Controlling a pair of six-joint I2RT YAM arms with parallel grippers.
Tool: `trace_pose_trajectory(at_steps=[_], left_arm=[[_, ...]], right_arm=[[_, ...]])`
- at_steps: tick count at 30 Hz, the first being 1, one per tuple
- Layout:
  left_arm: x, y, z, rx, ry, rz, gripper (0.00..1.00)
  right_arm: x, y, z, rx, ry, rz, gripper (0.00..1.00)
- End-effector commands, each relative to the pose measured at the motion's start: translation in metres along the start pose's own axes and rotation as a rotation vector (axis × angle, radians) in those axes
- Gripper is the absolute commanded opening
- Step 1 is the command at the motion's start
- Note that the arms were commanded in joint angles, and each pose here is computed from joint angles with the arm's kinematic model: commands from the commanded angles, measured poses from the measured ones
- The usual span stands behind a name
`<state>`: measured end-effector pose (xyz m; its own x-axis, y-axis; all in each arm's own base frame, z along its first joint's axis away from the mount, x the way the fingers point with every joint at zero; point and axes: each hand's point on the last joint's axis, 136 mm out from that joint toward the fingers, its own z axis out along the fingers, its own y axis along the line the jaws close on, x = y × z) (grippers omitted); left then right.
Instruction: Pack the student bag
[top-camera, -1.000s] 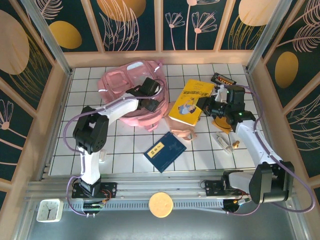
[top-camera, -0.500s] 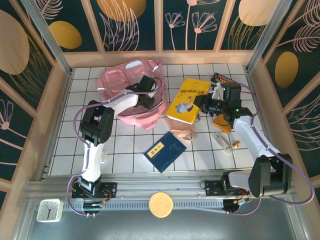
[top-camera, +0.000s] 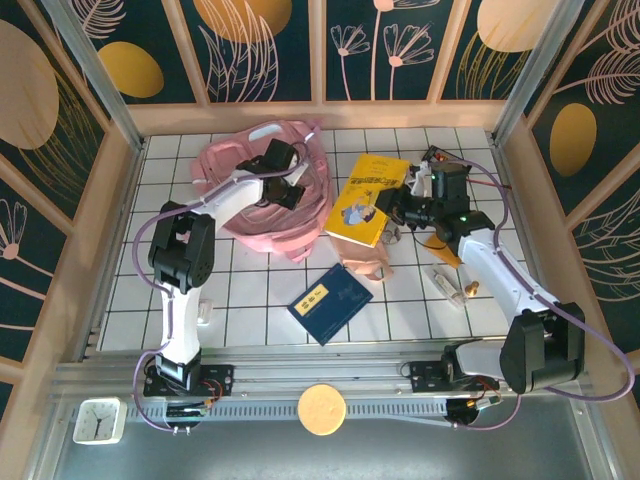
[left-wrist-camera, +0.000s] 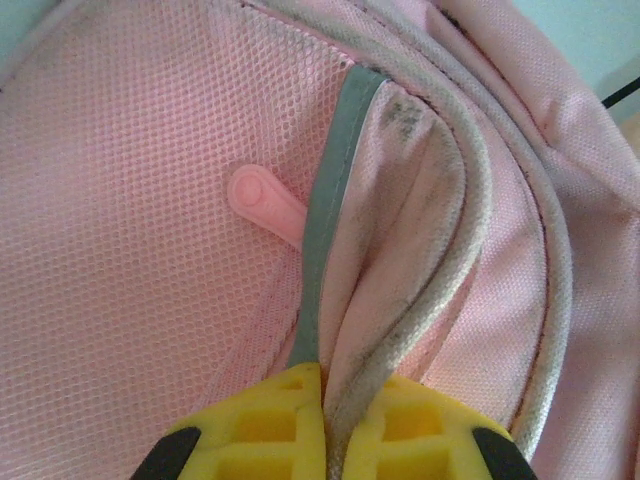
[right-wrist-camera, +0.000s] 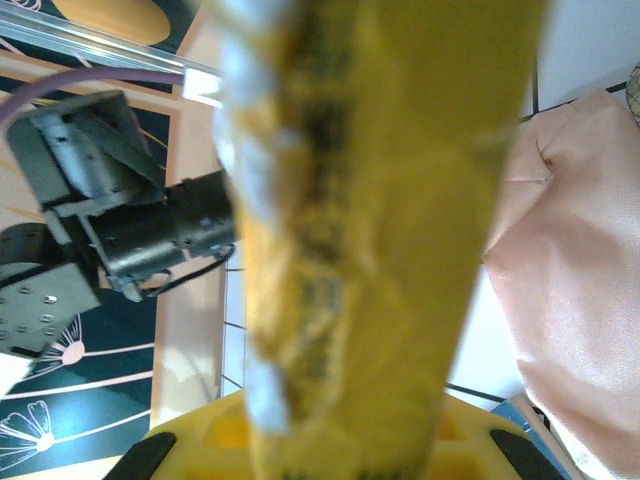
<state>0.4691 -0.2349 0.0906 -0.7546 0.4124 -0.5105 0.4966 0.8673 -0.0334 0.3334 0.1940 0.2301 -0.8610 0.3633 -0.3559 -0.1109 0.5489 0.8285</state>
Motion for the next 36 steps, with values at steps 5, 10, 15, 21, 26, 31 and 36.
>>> trace_pose_trajectory(at_steps=[5, 10, 15, 21, 26, 31, 36], left_arm=[[-0.037, 0.002, -0.088, 0.094, -0.132, -0.155, 0.00], [-0.042, 0.001, -0.107, 0.099, -0.171, -0.160, 0.00], [-0.060, 0.006, -0.134, 0.118, -0.253, -0.210, 0.00], [-0.079, 0.004, -0.151, 0.182, -0.315, -0.253, 0.00], [-0.088, 0.001, -0.160, 0.220, -0.344, -0.276, 0.00], [-0.090, -0.004, -0.161, 0.260, -0.350, -0.293, 0.00], [-0.088, -0.010, -0.155, 0.304, -0.337, -0.314, 0.00]], right_arm=[[-0.016, 0.033, 0.001, -0.114, -0.077, -0.096, 0.00], [-0.005, 0.039, 0.025, -0.149, -0.008, -0.101, 0.00], [0.001, 0.039, 0.041, -0.214, 0.034, 0.000, 0.00], [0.021, 0.043, 0.073, -0.300, 0.160, 0.129, 0.00], [0.028, 0.044, 0.114, -0.321, 0.223, 0.176, 0.00], [0.014, 0.062, 0.169, -0.433, 0.194, 0.162, 0.00], [-0.009, 0.065, 0.230, -0.487, 0.121, 0.163, 0.00]])
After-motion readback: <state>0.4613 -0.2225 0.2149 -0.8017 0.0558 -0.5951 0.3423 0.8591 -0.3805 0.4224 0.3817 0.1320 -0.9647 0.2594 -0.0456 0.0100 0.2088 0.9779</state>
